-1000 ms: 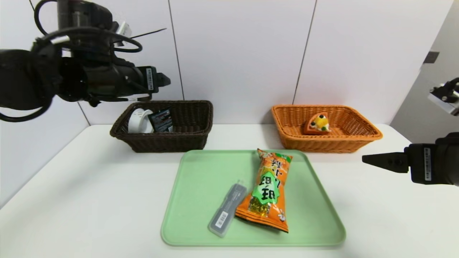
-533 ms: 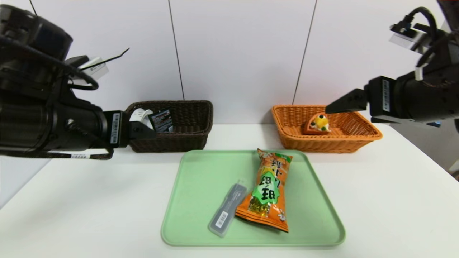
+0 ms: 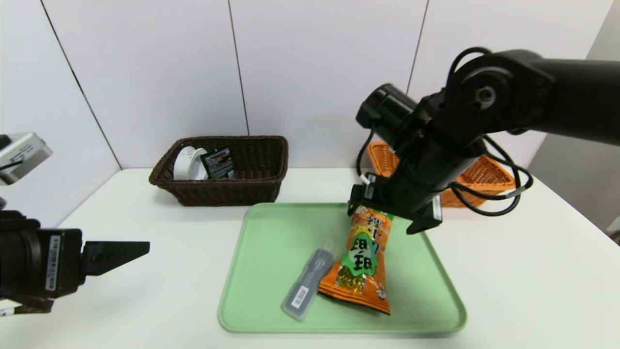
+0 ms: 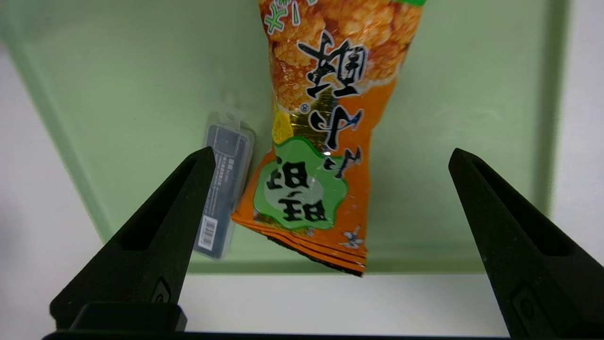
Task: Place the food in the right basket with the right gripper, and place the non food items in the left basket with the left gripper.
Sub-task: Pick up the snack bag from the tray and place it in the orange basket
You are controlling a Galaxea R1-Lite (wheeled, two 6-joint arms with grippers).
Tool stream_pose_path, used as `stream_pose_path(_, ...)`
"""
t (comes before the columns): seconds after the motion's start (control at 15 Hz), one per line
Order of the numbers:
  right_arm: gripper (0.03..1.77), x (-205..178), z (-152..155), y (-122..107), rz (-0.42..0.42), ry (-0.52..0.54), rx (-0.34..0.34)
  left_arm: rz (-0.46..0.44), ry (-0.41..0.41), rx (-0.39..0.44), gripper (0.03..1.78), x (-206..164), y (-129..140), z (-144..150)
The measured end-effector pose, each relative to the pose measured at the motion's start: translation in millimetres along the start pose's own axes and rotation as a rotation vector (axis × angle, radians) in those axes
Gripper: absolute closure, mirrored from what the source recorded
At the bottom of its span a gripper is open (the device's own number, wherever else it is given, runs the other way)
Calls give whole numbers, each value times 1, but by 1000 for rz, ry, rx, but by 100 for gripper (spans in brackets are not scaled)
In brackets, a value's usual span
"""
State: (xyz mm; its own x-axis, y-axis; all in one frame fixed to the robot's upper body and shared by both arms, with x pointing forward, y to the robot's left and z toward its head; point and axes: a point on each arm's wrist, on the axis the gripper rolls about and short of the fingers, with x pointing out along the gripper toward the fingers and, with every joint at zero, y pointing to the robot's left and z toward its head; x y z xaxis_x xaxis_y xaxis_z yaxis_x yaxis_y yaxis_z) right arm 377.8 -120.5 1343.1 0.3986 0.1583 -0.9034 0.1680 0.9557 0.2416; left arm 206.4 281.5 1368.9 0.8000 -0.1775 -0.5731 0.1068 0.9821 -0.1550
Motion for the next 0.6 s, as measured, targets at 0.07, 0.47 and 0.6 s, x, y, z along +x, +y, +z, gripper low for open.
stream_pose_path(0.07, 9, 15, -1, 4, -14, 37, 29, 8, -3, 0, 13, -5, 4, -8)
stream_pose_path(0.47, 9, 73, -4, 12, -113, 121, 107, 20, -40, -10, 12, -22, 13, -23)
stream_pose_path(0.6, 9, 83, -4, 12, -133, 134, 108, 20, -48, -11, 12, -24, 14, -25)
